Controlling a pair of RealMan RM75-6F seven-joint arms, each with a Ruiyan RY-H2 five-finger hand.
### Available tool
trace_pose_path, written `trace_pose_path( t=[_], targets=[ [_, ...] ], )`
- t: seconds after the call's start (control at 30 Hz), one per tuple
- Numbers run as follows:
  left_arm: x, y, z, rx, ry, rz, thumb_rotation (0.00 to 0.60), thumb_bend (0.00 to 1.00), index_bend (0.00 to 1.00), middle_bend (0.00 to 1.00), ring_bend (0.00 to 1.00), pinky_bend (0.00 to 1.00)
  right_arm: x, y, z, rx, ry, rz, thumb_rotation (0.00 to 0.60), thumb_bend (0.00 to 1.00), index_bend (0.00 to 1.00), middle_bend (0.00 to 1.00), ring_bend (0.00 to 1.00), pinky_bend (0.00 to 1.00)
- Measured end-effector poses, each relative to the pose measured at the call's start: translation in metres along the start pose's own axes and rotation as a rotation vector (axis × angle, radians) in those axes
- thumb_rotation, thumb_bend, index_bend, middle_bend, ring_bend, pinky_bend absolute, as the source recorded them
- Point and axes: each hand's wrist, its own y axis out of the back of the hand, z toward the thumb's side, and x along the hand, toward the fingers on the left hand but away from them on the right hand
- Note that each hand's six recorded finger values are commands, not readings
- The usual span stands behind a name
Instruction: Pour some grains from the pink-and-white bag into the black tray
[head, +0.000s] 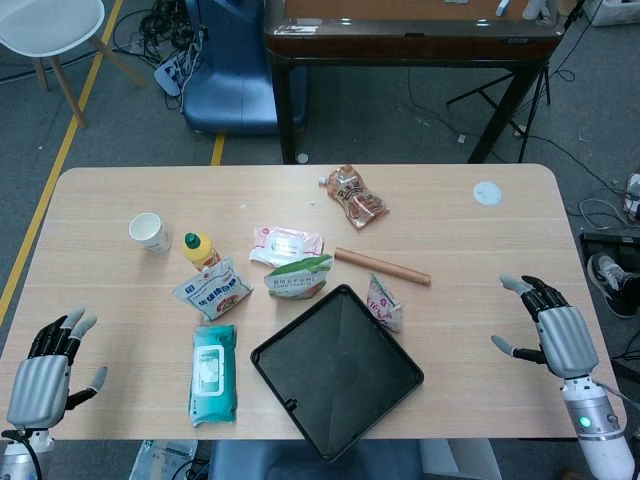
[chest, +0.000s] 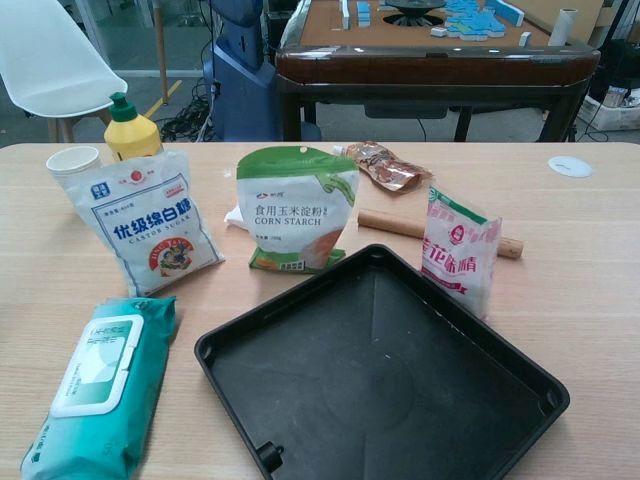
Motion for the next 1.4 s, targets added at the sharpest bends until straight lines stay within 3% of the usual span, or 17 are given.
trace_pose_path(
  t=[0.43, 0.73, 0.9, 1.17, 1.4],
  targets=[
    [-0.003, 0.001, -0.001, -0.001, 0.008, 0.003, 0.600, 0.28, 0.16, 0.09, 0.07, 0.07, -0.006, -0.006, 0.002, -0.005, 0.017, 0.062, 0.600, 0.06, 0.17, 0.28, 0.16, 0.23],
    [-0.004, 0.001, 0.000, -0.002, 0.004, 0.002, 0.600, 0.28, 0.16, 0.09, 0.07, 0.07, -0.021, -0.017, 0.003, 0.010, 0.026, 0.142, 0.600, 0.04, 0.17, 0.28, 0.16, 0.23],
    [-0.006, 0.003, 0.001, 0.000, 0.004, 0.007, 0.600, 0.28, 0.16, 0.09, 0.07, 0.07, -0.038, -0.031, 0.007, 0.019, 0.039, 0.210, 0.600, 0.00, 0.20, 0.28, 0.13, 0.13],
    [-0.008, 0.006, 0.004, 0.009, 0.001, 0.010, 0.600, 0.28, 0.16, 0.09, 0.07, 0.07, -0.069, -0.063, 0.018, 0.059, 0.081, 0.335, 0.600, 0.00, 0.20, 0.26, 0.09, 0.11],
    [-0.011, 0.006, 0.007, 0.015, 0.003, 0.010, 0.600, 0.28, 0.16, 0.09, 0.07, 0.07, -0.093, -0.092, 0.031, 0.070, 0.121, 0.389, 0.600, 0.00, 0.20, 0.25, 0.08, 0.11]
  ],
)
